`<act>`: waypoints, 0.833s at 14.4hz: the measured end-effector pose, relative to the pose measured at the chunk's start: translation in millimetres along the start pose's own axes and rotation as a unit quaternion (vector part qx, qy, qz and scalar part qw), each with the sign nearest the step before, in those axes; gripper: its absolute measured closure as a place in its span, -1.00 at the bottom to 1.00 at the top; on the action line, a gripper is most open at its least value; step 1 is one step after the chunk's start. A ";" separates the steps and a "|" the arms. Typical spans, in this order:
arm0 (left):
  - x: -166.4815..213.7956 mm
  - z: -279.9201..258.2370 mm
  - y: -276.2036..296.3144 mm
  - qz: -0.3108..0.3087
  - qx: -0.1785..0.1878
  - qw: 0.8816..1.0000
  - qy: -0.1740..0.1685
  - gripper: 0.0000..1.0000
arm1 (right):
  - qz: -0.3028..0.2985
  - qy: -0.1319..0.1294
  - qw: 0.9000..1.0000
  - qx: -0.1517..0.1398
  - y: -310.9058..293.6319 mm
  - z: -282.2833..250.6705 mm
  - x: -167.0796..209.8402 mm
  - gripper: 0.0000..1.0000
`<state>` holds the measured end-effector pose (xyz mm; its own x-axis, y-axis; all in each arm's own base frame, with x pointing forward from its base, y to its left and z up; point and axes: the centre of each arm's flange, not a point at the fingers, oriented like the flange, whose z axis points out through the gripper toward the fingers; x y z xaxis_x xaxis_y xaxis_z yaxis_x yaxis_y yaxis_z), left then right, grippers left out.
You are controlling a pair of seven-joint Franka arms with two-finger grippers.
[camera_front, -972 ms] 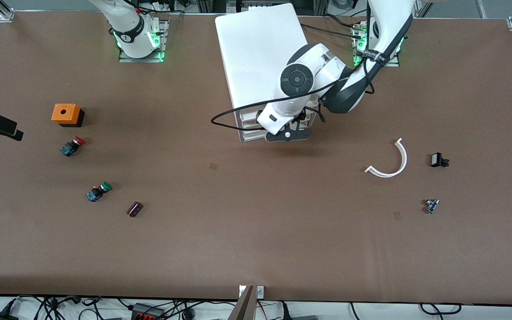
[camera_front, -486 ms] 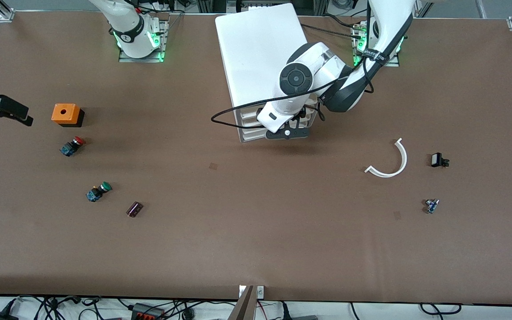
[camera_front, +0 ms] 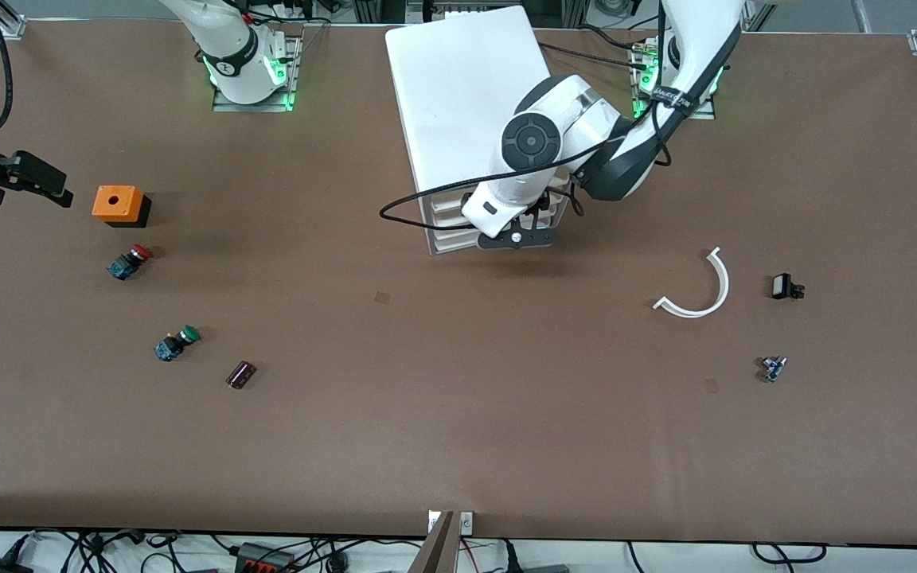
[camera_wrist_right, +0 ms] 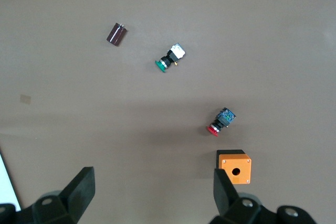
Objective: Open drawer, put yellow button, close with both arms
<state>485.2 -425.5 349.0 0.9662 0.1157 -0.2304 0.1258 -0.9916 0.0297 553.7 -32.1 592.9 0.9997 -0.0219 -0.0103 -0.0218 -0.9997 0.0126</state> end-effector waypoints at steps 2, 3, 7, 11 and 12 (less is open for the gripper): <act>16.9 -23.1 -26.6 -0.023 0.006 1.000 0.001 -1.00 | -0.001 -0.001 1.000 0.000 -0.6 0.5 -0.1 -1.00; 27.3 -36.7 -43.8 -0.034 0.010 0.999 -0.001 -1.00 | 0.000 -0.001 1.000 0.000 -0.3 0.6 -0.2 -1.00; 75.5 -105.7 -125.8 -0.046 0.010 0.999 -0.001 -1.00 | 0.000 -0.001 1.000 0.000 -0.4 0.8 -0.2 -1.00; 114.2 -173.4 -234.3 0.010 0.017 1.000 -0.002 -1.00 | -0.001 -0.002 1.000 0.000 -0.6 1.2 -0.2 -1.00; 120.2 -188.2 -259.8 0.026 0.014 1.000 -0.004 -1.00 | -0.001 -0.002 1.000 0.000 -0.7 1.2 -0.2 -1.00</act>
<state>611.0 -143.0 496.6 0.9693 0.0636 -0.2374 0.0688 -0.9975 0.0137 553.6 -31.4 591.7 0.9997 -0.0206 -0.0140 -0.0205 -0.9997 0.0125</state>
